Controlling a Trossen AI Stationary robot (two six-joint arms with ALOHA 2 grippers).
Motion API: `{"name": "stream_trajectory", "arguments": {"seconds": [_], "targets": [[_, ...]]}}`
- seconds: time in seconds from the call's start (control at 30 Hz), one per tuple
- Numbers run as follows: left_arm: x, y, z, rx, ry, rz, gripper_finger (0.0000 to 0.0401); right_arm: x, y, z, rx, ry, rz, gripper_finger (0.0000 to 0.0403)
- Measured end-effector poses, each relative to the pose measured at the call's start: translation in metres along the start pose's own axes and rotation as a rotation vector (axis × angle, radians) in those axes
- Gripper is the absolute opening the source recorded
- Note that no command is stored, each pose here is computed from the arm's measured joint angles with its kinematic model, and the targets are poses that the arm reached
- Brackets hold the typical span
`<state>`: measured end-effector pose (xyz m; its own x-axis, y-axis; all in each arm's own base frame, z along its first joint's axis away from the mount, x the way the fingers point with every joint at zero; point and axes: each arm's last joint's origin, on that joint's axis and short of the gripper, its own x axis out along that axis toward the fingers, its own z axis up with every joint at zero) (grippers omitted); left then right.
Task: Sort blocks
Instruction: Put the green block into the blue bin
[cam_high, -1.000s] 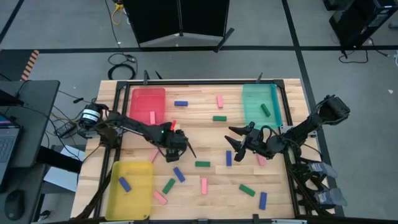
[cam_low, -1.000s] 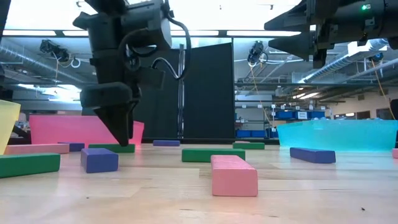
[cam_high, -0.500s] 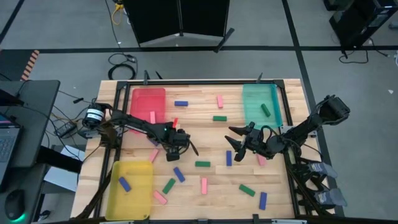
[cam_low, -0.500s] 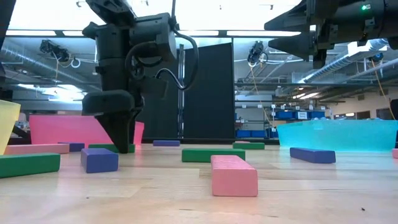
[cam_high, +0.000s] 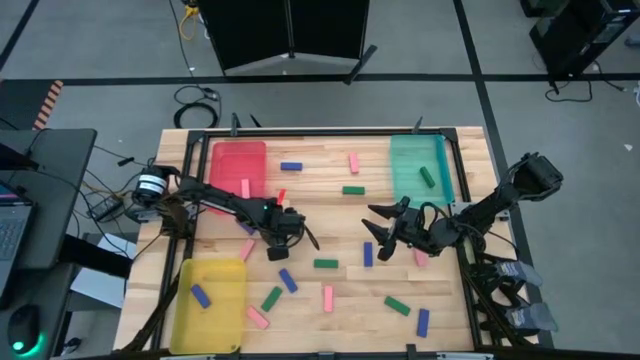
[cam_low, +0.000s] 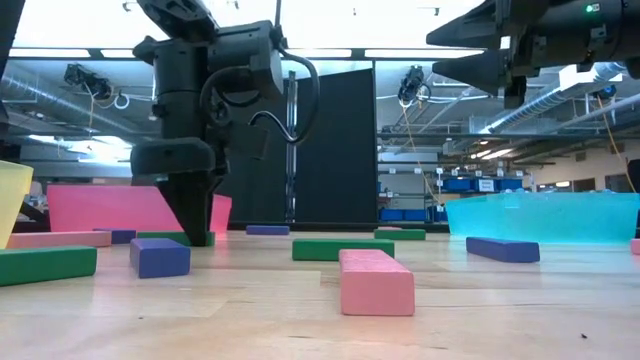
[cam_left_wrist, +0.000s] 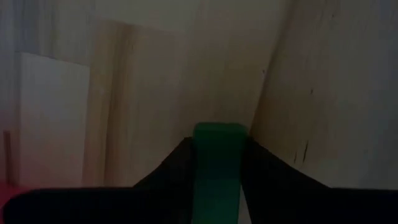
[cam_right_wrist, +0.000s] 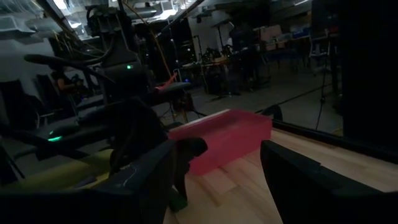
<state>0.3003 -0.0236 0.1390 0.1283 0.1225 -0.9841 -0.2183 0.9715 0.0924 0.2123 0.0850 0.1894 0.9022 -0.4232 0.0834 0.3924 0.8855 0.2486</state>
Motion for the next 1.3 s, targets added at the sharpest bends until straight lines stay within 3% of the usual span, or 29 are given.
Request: {"name": "stream_trajectory", "arguments": {"seconds": [0.17,0.33,0.47,0.6,0.77,1.07,1.3], "targets": [[-0.022,-0.001,0.016,-0.034,-0.037,0.008,0.01,-0.009,0.007,0.006,-0.038,-0.016,0.048,0.0245],[-0.064,-0.006,0.054,-0.033,-0.266,-0.015,0.01,-0.024,0.013,0.027,-0.051,-0.072,0.114,0.0245],[-0.092,-0.005,0.086,-0.056,-0.526,-0.036,0.01,-0.043,0.018,0.051,-0.067,-0.135,0.188,0.0245],[-0.104,0.009,0.116,-0.13,-0.759,-0.041,0.01,-0.058,0.023,0.077,-0.077,-0.196,0.247,0.0245],[-0.099,0.024,0.155,-0.221,-0.978,-0.056,0.01,-0.068,0.032,0.1,-0.112,-0.247,0.281,0.0245],[-0.06,0.052,0.235,-0.317,-1.081,-0.076,0.01,-0.065,0.045,0.112,-0.169,-0.271,0.275,0.0245],[-0.039,0.059,0.274,-0.369,-1.193,-0.17,0.01,-0.064,0.048,0.11,-0.172,-0.267,0.277,0.0245]]}}
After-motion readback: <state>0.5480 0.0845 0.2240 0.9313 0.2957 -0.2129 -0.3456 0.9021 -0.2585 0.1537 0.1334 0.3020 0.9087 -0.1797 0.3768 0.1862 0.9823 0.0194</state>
